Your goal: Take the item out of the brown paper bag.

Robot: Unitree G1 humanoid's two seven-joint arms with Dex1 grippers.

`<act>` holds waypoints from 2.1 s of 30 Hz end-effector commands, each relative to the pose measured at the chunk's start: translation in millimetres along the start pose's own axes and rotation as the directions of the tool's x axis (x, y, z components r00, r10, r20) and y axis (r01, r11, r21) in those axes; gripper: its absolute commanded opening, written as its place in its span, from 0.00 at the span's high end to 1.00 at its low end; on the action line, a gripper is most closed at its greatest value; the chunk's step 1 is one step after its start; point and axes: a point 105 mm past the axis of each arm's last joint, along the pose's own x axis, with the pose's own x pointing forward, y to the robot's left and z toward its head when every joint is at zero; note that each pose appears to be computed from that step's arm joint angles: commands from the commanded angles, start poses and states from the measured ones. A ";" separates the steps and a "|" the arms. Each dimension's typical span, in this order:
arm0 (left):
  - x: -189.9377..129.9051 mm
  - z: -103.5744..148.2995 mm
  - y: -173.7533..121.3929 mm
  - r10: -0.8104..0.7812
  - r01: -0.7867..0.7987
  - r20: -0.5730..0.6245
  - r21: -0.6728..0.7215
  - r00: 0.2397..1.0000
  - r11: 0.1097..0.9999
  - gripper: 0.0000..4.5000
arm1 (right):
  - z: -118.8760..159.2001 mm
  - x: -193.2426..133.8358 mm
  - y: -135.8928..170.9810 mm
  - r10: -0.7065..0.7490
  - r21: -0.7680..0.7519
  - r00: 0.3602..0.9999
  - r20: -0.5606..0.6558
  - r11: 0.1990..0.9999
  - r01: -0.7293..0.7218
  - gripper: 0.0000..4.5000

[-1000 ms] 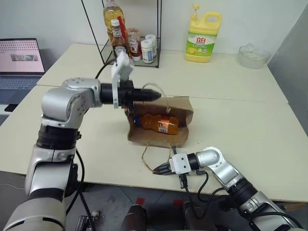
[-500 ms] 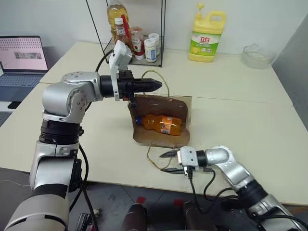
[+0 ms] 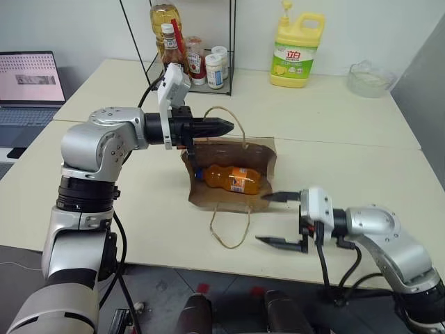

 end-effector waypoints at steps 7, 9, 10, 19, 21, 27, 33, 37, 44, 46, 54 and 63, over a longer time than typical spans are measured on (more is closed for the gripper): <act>-0.3 11.3 -2.7 -0.012 0.011 0.009 0.057 1.000 0.998 1.00 | 31.9 67.1 3.5 0.061 0.199 0.976 0.208 0.975 -0.103 0.70; -0.5 12.1 -2.4 -0.011 0.010 0.006 0.062 1.000 0.998 1.00 | 30.1 77.3 4.0 0.072 0.229 0.973 0.221 0.966 -0.123 0.86; -0.3 12.9 -2.6 -0.011 0.010 0.007 0.063 1.000 0.998 1.00 | 27.1 83.2 2.8 0.068 0.240 0.972 0.223 0.963 -0.123 0.95; -1.8 13.0 -4.1 -0.008 0.008 0.004 0.068 1.000 0.998 1.00 | -4.2 104.8 -46.2 -0.152 0.060 0.981 0.118 0.988 0.146 0.99; -2.1 12.8 -3.7 -0.007 0.007 0.004 0.068 1.000 0.998 1.00 | -9.1 102.9 -52.7 -0.184 -0.050 0.981 0.068 0.981 0.187 0.99; -0.1 11.0 -3.2 -0.009 0.009 0.008 0.068 1.000 0.998 1.00 | -26.4 95.4 -50.6 -0.172 -0.320 0.980 -0.097 0.938 0.133 0.90; 1.4 10.8 -3.0 -0.011 0.010 0.015 0.069 1.000 0.998 1.00 | -29.9 91.5 -59.3 -0.192 -0.409 0.967 -0.165 0.906 0.110 0.47; 1.6 9.8 -4.9 -0.014 0.013 0.015 0.073 1.000 0.997 1.00 | -35.5 90.5 -73.4 -0.248 -0.501 0.945 -0.212 0.858 0.112 0.14; -0.8 7.7 -7.9 -0.012 0.012 0.011 0.074 1.000 0.997 1.00 | -53.5 87.8 -84.9 -0.291 -0.585 0.894 -0.339 0.810 0.042 0.00; -1.4 7.3 -8.1 -0.011 0.010 0.010 0.075 1.000 0.997 1.00 | -65.8 85.9 -81.7 -0.261 -0.587 0.867 -0.424 0.808 -0.044 0.00; 0.0 6.6 -9.5 -0.010 0.009 0.016 0.076 1.000 0.997 1.00 | -86.2 72.7 -84.9 -0.267 -0.595 0.797 -0.542 0.792 -0.139 0.08; 2.4 2.4 -2.8 0.028 -0.029 0.012 0.083 1.000 0.996 1.00 | -55.0 72.4 -86.9 -0.283 -0.696 0.870 -0.404 0.713 -0.092 0.28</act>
